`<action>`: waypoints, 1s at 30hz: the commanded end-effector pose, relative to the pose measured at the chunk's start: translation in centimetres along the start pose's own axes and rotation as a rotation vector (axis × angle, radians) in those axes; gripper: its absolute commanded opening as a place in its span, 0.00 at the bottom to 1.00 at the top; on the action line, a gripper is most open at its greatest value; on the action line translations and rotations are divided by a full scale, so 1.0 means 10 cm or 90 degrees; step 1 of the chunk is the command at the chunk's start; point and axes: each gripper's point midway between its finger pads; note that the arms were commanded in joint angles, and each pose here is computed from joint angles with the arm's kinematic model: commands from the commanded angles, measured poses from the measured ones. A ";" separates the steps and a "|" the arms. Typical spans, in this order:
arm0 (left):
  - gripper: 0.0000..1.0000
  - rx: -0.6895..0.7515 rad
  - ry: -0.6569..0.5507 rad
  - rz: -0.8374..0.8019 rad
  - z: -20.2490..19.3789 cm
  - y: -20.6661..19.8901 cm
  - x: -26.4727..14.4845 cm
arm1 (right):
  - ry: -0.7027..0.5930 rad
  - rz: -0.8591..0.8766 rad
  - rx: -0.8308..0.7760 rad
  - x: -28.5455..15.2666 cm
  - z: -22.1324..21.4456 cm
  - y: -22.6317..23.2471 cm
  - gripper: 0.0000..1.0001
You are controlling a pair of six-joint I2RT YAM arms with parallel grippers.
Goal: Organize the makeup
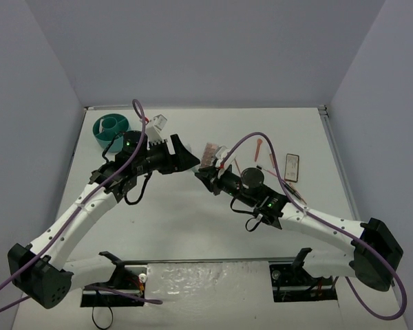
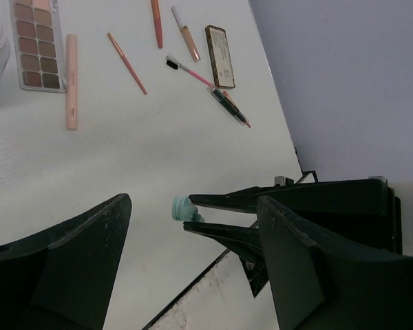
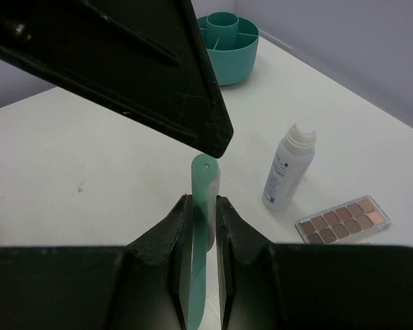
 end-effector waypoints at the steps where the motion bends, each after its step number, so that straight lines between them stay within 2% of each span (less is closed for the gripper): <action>1: 0.62 0.002 -0.063 -0.053 0.35 -0.29 0.00 | -0.126 0.032 -0.021 -0.01 0.65 0.14 0.00; 12: 0.45 -0.009 -0.044 -0.062 0.24 -0.26 0.13 | -0.148 0.026 -0.013 -0.04 0.73 0.13 0.00; 18: 0.25 -0.001 -0.049 -0.076 0.25 -0.31 0.14 | -0.145 0.017 -0.004 -0.01 0.68 0.10 0.00; 22: 0.03 0.011 -0.055 -0.088 0.26 -0.37 0.13 | -0.145 0.010 0.000 0.01 0.67 0.08 0.00; 26: 0.00 0.021 -0.056 -0.090 0.25 -0.39 0.12 | -0.146 0.003 0.005 0.03 0.67 0.06 0.00; 28: 0.00 0.025 -0.061 -0.085 0.27 -0.38 0.10 | -0.145 0.000 0.006 0.04 0.66 0.05 0.06; 29: 0.00 0.028 -0.063 -0.082 0.28 -0.38 0.10 | -0.146 -0.001 0.007 0.04 0.67 0.05 0.06; 30: 0.00 0.037 -0.062 -0.070 0.27 -0.34 0.09 | -0.143 -0.002 0.008 0.05 0.67 0.05 0.20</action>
Point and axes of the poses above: each gripper's point midway between its finger pads, its own x axis out along the fingers, its own y axis along the line the jaws close on, z = x × y, and after that the axes turned 7 degrees about x, right-handed
